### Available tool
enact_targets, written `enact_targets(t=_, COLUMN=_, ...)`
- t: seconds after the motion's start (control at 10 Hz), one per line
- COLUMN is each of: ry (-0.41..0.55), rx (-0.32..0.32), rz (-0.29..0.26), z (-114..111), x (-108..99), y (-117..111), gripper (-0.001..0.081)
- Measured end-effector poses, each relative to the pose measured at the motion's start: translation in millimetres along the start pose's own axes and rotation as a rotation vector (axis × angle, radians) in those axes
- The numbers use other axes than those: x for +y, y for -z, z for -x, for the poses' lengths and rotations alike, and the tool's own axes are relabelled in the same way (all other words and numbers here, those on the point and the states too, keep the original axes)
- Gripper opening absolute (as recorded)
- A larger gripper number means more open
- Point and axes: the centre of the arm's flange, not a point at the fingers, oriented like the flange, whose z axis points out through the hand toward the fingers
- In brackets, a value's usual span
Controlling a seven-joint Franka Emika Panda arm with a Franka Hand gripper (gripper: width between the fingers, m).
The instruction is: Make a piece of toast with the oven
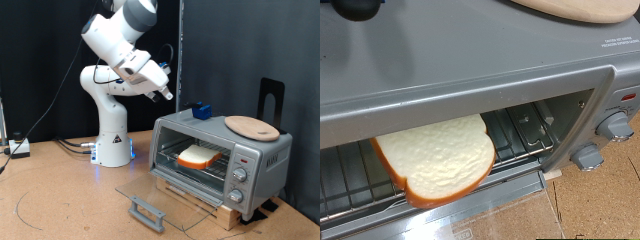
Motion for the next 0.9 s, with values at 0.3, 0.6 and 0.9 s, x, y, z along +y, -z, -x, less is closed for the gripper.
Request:
enact_targets(t=0.3, ry=-0.165, rx=-0.014, rz=0.015, z=-1, x=0, y=-5, gripper=0.0807)
enact_targets(t=0.6, ry=-0.53, rx=0.014, rz=0.172, z=10, x=25, y=4, gripper=0.0807)
enact_targets(t=0.9, ry=-0.705, rx=0.024, rz=0.244, z=24, x=43, y=9, gripper=0.0807)
